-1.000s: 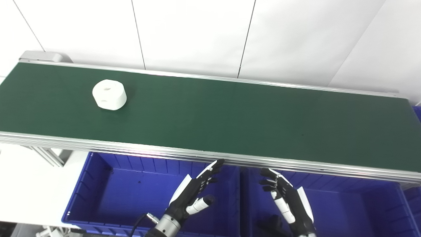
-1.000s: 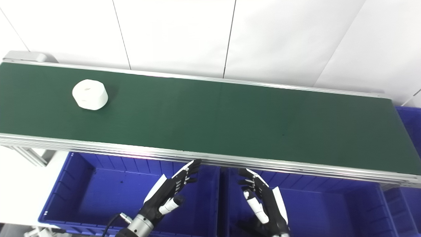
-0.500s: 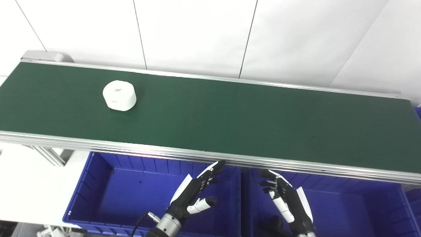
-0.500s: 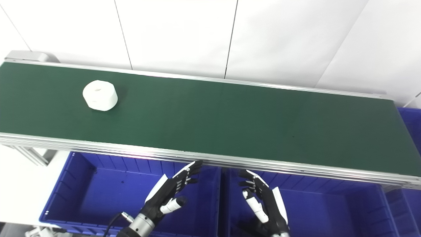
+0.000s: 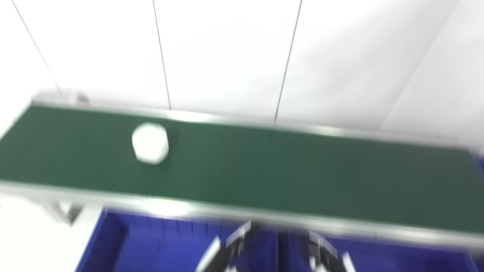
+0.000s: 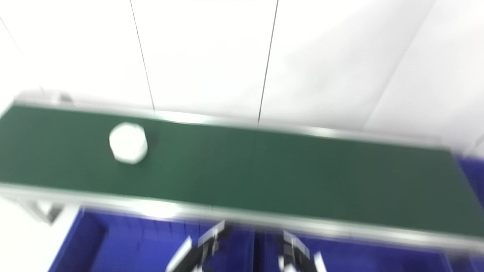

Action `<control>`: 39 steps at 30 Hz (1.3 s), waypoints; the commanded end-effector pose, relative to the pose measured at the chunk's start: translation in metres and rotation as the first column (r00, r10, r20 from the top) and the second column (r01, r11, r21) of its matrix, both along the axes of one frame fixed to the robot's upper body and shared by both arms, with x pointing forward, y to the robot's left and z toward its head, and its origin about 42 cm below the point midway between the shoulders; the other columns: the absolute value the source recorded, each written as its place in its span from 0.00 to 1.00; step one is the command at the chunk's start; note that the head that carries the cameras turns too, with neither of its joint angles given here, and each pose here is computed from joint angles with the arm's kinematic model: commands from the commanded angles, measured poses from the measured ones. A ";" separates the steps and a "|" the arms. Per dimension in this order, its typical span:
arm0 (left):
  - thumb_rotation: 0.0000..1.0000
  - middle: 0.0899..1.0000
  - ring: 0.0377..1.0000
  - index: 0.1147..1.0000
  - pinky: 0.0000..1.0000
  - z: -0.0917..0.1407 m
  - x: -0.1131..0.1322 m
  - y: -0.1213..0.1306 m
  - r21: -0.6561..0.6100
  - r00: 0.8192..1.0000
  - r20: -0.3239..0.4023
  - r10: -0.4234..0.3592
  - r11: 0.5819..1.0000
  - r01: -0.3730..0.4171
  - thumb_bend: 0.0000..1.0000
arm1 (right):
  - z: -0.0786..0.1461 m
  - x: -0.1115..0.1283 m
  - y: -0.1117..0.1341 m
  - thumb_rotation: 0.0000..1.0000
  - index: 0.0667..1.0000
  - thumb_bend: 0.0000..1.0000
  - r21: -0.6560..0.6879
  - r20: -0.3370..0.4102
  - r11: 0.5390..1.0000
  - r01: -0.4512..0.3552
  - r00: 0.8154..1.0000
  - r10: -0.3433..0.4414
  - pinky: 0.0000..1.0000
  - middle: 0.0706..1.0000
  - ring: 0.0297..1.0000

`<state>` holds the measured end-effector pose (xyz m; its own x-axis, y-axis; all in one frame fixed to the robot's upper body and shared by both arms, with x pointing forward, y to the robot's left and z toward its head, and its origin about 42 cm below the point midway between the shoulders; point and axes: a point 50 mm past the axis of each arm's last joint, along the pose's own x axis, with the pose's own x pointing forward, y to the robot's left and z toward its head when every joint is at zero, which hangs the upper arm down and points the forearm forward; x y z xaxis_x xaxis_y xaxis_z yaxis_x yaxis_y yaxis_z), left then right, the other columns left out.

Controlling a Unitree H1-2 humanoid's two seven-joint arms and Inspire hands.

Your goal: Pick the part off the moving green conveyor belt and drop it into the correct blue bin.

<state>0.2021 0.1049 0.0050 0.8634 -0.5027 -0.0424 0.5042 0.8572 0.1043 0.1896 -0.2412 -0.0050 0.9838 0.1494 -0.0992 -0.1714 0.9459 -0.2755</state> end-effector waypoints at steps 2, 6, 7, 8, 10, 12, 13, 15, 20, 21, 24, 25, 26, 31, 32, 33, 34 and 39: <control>0.92 0.93 0.92 0.89 0.83 0.013 0.009 -0.009 -0.034 0.998 0.065 -0.001 0.999 0.003 1.00 | 0.011 0.008 -0.003 0.96 0.77 0.74 0.008 0.086 1.000 -0.005 0.996 0.005 0.64 0.77 0.70; 0.91 0.93 0.92 0.90 0.83 0.012 0.009 -0.008 -0.034 0.998 0.059 0.000 0.999 0.002 1.00 | 0.010 0.008 -0.003 0.97 0.77 0.74 0.006 0.084 1.000 -0.007 0.996 0.007 0.64 0.77 0.70; 0.91 0.93 0.92 0.90 0.83 0.012 0.009 -0.008 -0.034 0.998 0.058 0.001 0.999 0.001 1.00 | 0.010 0.008 -0.003 0.97 0.76 0.73 0.007 0.082 1.000 -0.008 0.997 0.007 0.63 0.77 0.70; 0.91 0.93 0.92 0.90 0.83 0.011 0.009 -0.008 -0.030 0.998 0.056 0.000 1.000 0.001 1.00 | 0.009 0.008 -0.003 0.97 0.76 0.73 0.006 0.081 1.000 -0.008 0.997 0.007 0.63 0.77 0.70; 0.92 0.93 0.92 0.90 0.83 0.012 0.009 -0.008 -0.026 0.998 0.059 0.000 1.000 0.002 1.00 | 0.009 0.009 -0.003 0.96 0.76 0.73 0.008 0.080 1.000 -0.006 0.997 0.005 0.63 0.77 0.69; 0.91 0.93 0.91 0.89 0.82 0.012 0.009 -0.009 -0.027 0.998 0.062 0.000 1.000 0.002 1.00 | 0.009 0.009 -0.003 0.96 0.76 0.74 0.008 0.080 1.000 -0.004 0.997 0.004 0.64 0.77 0.69; 0.91 0.93 0.91 0.89 0.82 0.013 0.009 -0.009 -0.029 0.998 0.064 -0.001 1.000 0.003 1.00 | 0.009 0.009 -0.003 0.96 0.76 0.74 0.008 0.081 1.000 -0.004 0.997 0.003 0.64 0.77 0.70; 0.91 0.92 0.91 0.89 0.82 0.014 0.009 -0.009 -0.033 0.997 0.071 -0.004 0.999 0.007 1.00 | 0.010 0.009 -0.003 0.96 0.77 0.74 0.010 0.083 1.000 -0.006 0.997 0.005 0.64 0.77 0.70; 0.90 0.91 0.90 0.87 0.80 0.040 0.003 -0.013 -0.100 0.990 0.142 -0.003 0.995 0.017 1.00 | 0.010 0.009 -0.002 0.97 0.78 0.75 0.015 0.082 1.000 -0.014 0.997 0.013 0.65 0.77 0.70; 0.89 0.91 0.90 0.87 0.80 0.051 0.001 -0.015 -0.130 0.985 0.171 0.000 0.991 0.023 1.00 | 0.010 0.009 -0.002 0.97 0.78 0.76 0.017 0.082 1.000 -0.015 0.997 0.014 0.65 0.77 0.70; 0.90 0.90 0.88 0.85 0.78 0.082 -0.001 -0.020 -0.187 0.968 0.252 -0.003 0.981 0.052 1.00 | 0.009 0.011 -0.001 0.97 0.78 0.76 0.022 0.076 1.000 -0.018 0.997 0.016 0.65 0.78 0.71; 0.90 0.90 0.88 0.85 0.77 0.091 -0.001 -0.021 -0.203 0.961 0.275 -0.003 0.977 0.061 1.00 | 0.009 0.011 -0.001 0.97 0.78 0.75 0.024 0.075 1.000 -0.018 0.997 0.016 0.65 0.78 0.71; 0.89 0.89 0.88 0.86 0.77 0.100 -0.001 -0.021 -0.219 0.954 0.298 -0.003 0.973 0.071 1.00 | 0.008 0.012 -0.001 0.97 0.78 0.75 0.024 0.073 1.000 -0.018 0.997 0.016 0.64 0.78 0.71; 0.83 0.87 0.86 0.84 0.76 0.142 0.009 -0.017 -0.274 0.922 0.387 0.012 0.956 0.103 1.00 | 0.007 0.016 0.000 0.98 0.78 0.73 0.016 0.073 1.000 -0.024 0.997 0.023 0.63 0.78 0.71; 0.82 0.87 0.86 0.84 0.76 0.150 0.015 -0.012 -0.261 0.907 0.421 0.017 0.960 0.103 1.00 | 0.007 0.017 0.001 0.98 0.78 0.73 0.018 0.072 0.999 -0.026 0.997 0.025 0.63 0.78 0.71; 0.78 0.87 0.86 0.85 0.76 0.156 0.018 -0.009 -0.251 0.896 0.443 0.021 0.963 0.102 1.00 | 0.007 0.017 0.001 0.98 0.79 0.74 0.019 0.071 0.999 -0.028 0.997 0.026 0.63 0.78 0.70; 0.76 0.88 0.87 0.85 0.77 0.160 0.022 -0.006 -0.240 0.887 0.462 0.022 0.966 0.101 1.00 | 0.007 0.018 0.001 0.98 0.79 0.74 0.020 0.070 0.999 -0.028 0.997 0.027 0.63 0.78 0.70; 0.67 0.92 0.90 0.86 0.77 0.185 0.063 0.022 -0.069 0.831 0.556 -0.008 0.996 0.056 1.00 | 0.005 0.022 0.005 0.98 0.79 0.72 0.017 0.066 0.999 -0.035 0.997 0.034 0.63 0.79 0.70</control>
